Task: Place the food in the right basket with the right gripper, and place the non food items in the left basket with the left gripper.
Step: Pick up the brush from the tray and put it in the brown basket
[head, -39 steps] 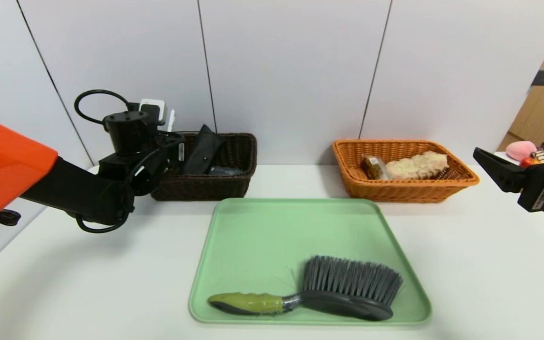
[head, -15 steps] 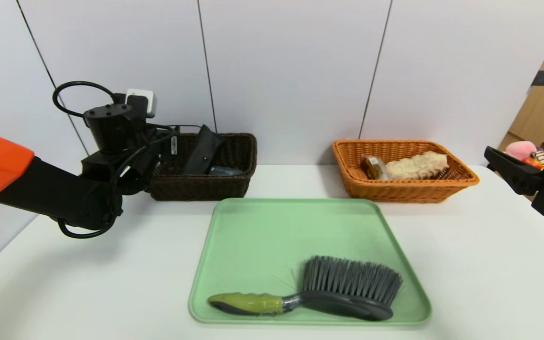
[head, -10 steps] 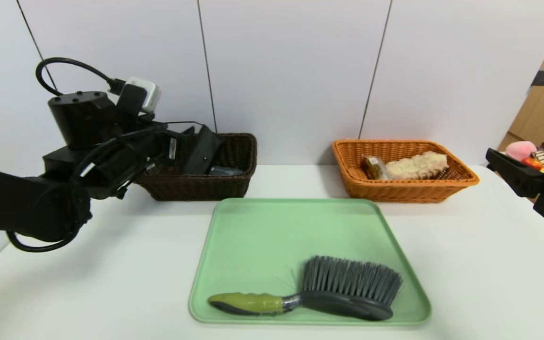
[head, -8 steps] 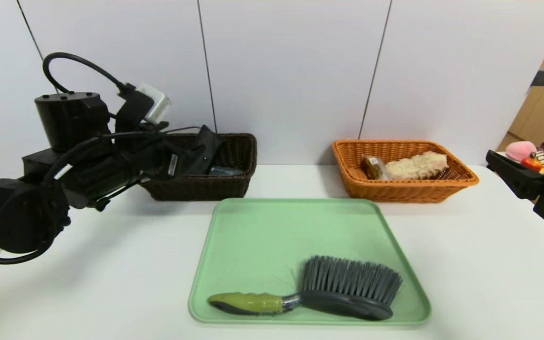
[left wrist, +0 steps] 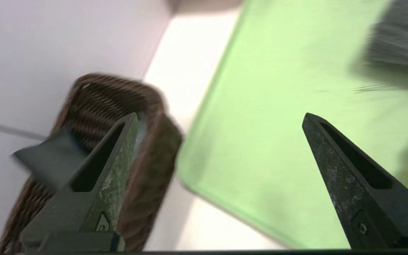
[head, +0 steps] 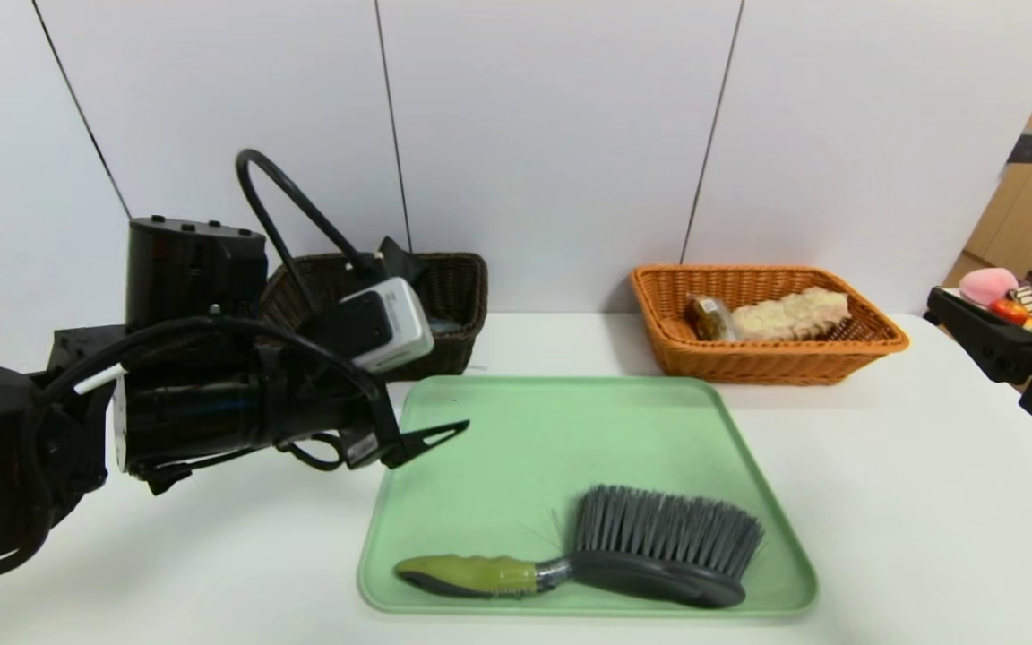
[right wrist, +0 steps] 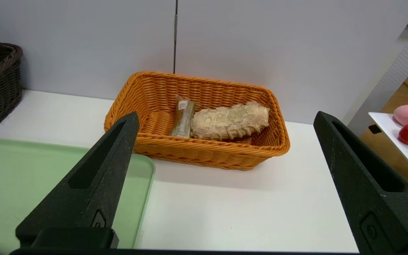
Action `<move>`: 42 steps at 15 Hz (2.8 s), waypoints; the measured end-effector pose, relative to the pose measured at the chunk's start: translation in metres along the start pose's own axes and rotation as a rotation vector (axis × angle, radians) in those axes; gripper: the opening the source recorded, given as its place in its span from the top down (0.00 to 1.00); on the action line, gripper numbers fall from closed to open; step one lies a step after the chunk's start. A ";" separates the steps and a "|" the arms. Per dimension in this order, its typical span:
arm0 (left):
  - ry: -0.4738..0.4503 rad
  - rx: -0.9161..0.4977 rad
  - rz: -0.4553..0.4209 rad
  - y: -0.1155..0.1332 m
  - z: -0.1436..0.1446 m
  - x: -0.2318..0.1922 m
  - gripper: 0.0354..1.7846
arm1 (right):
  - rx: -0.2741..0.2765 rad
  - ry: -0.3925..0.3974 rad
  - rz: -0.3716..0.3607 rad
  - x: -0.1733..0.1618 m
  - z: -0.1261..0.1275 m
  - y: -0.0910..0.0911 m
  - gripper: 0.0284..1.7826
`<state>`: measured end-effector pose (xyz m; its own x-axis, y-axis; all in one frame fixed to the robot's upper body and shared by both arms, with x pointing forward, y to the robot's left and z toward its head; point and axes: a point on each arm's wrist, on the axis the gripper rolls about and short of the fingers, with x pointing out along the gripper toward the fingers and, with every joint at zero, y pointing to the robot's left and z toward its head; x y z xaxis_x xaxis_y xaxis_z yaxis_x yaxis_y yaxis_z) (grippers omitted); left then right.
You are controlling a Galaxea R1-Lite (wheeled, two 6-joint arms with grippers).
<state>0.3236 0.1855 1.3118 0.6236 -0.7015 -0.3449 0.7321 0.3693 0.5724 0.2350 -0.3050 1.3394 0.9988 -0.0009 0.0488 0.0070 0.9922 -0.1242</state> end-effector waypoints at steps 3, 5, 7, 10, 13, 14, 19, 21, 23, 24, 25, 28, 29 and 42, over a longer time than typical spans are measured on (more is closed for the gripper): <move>0.006 0.027 -0.133 -0.029 0.017 0.005 0.07 | -0.001 -0.002 0.000 -0.002 0.000 0.000 0.05; -0.018 -0.003 -0.169 -0.032 0.031 0.006 0.07 | -0.001 -0.002 0.001 -0.003 -0.001 -0.001 0.05; -0.043 -0.058 -0.210 -0.029 0.045 0.005 0.06 | 0.000 -0.004 0.014 -0.005 -0.002 0.000 0.05; -0.009 -0.088 -0.345 -0.029 0.058 0.000 0.06 | 0.003 -0.008 0.024 -0.006 -0.003 0.000 0.05; 0.034 -0.113 -0.504 -0.033 0.064 0.004 0.06 | 0.005 -0.014 0.031 -0.009 -0.002 -0.001 0.05; 0.053 -0.105 -0.535 -0.035 0.063 0.009 0.06 | 0.008 -0.017 0.032 -0.009 -0.002 -0.001 0.05; 0.105 -0.087 -0.591 -0.042 0.055 0.042 0.06 | 0.016 -0.044 0.052 -0.015 0.002 -0.002 0.05; 0.133 -0.098 -0.603 -0.044 0.049 0.054 0.06 | 0.019 -0.059 0.067 -0.017 0.004 -0.003 0.05; 0.157 -0.108 -0.615 -0.046 0.042 0.064 0.06 | 0.021 -0.065 0.069 -0.019 0.004 -0.003 0.05; 0.165 -0.110 -0.621 -0.048 0.040 0.067 0.06 | 0.021 -0.066 0.069 -0.019 0.005 -0.003 0.05; 0.173 -0.113 -0.626 -0.049 0.038 0.070 0.06 | 0.021 -0.067 0.069 -0.019 0.005 -0.003 0.05; 0.199 -0.118 -0.634 -0.052 0.032 0.077 0.06 | 0.023 -0.075 0.069 -0.021 0.006 -0.004 0.05; 0.207 -0.119 -0.639 -0.054 0.030 0.079 0.06 | 0.023 -0.077 0.067 -0.021 0.006 -0.004 0.05; 0.217 -0.118 -0.573 -0.053 0.008 0.112 0.06 | 0.025 -0.079 0.069 -0.028 0.003 -0.006 0.05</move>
<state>0.3520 0.0823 1.2490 0.1548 -0.6733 -0.7230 0.9845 0.0444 0.1694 0.2066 -0.3100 1.3418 0.9900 0.0768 0.1188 -0.0643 0.9924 -0.1052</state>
